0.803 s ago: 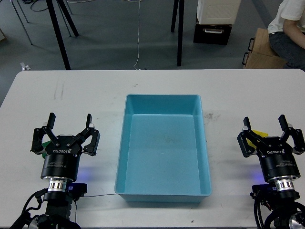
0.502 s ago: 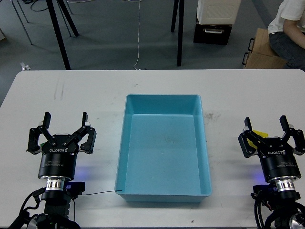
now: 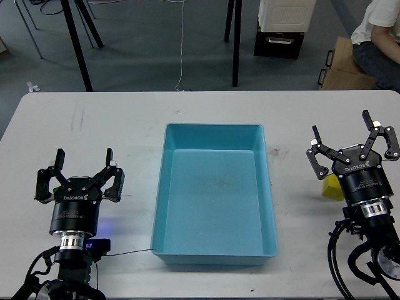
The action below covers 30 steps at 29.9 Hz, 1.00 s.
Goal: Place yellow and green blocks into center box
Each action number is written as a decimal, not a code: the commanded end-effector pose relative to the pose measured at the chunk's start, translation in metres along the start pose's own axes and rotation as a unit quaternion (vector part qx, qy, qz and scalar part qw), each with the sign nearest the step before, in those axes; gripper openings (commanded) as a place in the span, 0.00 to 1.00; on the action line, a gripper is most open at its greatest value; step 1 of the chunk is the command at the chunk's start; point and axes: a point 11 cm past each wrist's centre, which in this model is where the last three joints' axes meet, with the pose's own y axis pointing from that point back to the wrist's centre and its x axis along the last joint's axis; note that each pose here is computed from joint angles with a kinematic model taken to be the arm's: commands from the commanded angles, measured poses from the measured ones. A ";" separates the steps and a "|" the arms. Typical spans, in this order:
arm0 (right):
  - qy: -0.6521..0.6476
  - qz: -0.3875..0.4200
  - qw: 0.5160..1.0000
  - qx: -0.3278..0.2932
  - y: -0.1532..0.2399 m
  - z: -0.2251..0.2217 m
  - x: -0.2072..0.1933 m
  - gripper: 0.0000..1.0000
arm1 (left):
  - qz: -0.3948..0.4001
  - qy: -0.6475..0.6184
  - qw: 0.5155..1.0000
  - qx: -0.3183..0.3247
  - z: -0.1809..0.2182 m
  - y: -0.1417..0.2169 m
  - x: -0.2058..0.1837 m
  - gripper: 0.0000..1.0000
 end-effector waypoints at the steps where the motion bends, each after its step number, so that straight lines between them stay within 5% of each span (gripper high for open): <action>1: 0.148 -0.033 0.988 -0.024 -0.026 -0.020 -0.012 0.99 | 0.003 -0.001 1.000 -0.001 0.000 0.000 0.002 1.00; 8: 0.441 -0.135 0.885 -0.058 -0.084 -0.047 -0.057 0.99 | 0.004 -0.002 1.000 -0.002 0.001 0.000 0.003 1.00; 16: 0.694 -0.299 0.636 -0.159 -0.119 -0.034 -0.083 0.95 | 0.004 -0.003 1.000 -0.002 0.002 0.000 0.003 1.00; 21: 0.775 -0.375 0.490 -0.131 -0.124 -0.036 -0.099 0.96 | 0.004 -0.002 1.000 -0.003 0.002 0.000 0.004 1.00; 27: 0.834 -0.402 0.335 -0.173 -0.107 -0.056 -0.083 0.98 | 0.011 -0.007 1.000 -0.012 0.005 0.001 0.009 1.00; 30: 0.839 -0.411 0.300 -0.194 -0.097 -0.060 -0.076 0.98 | 0.010 -0.007 1.000 -0.014 0.005 0.001 0.008 1.00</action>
